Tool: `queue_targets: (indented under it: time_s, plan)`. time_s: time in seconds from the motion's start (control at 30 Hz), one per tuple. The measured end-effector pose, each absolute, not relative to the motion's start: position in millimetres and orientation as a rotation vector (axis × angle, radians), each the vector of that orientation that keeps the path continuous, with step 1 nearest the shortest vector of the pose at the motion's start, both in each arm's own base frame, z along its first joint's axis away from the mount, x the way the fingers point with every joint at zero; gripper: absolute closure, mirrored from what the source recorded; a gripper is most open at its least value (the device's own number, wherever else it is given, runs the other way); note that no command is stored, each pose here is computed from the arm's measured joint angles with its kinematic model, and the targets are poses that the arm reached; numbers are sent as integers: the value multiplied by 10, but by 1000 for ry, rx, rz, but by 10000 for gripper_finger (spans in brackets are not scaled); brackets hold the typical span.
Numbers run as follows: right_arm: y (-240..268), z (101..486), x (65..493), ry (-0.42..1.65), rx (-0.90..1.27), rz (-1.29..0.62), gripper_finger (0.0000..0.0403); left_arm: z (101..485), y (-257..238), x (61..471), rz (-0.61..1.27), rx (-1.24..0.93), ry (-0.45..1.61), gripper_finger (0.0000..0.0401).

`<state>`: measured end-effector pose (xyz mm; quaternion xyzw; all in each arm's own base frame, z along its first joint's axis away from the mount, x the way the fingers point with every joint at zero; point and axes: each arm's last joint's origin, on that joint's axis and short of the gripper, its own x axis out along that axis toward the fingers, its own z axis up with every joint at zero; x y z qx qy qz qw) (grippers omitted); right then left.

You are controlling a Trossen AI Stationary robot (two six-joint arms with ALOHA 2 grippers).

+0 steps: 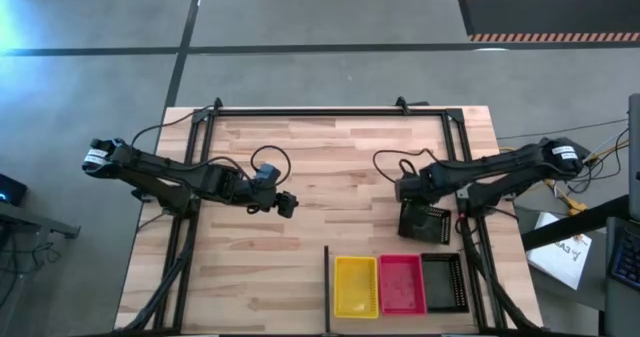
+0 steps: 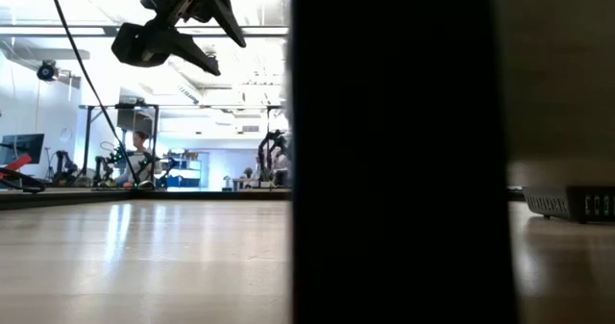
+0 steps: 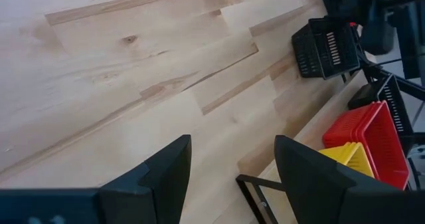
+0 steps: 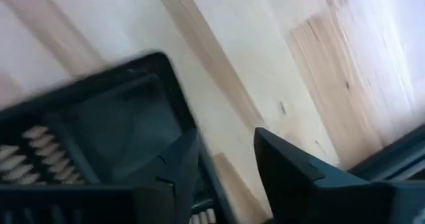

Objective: Stack baskets on shelf by color
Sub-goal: Stack the black bin on top of the black bins on the shelf

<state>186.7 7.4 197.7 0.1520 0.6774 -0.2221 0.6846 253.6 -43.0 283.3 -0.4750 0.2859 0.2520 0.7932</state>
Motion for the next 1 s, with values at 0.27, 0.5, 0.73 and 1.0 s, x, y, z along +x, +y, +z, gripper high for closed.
queue_targets:
  time_s: [0.27,0.5,0.73,1.0]
  plan:
    - [36,1725,1805,1545,303,-391,256,2832,-440,2534,537,-1021,619,201]
    - [63,1725,1837,1536,359,-302,294,2832,-440,2534,537,-1020,619,201]
    - [103,1846,1901,1533,445,-160,284,2832,-440,2534,537,-1021,619,201]
    - [115,1893,1884,1542,442,-101,235,2831,-440,2533,538,-1020,620,201]
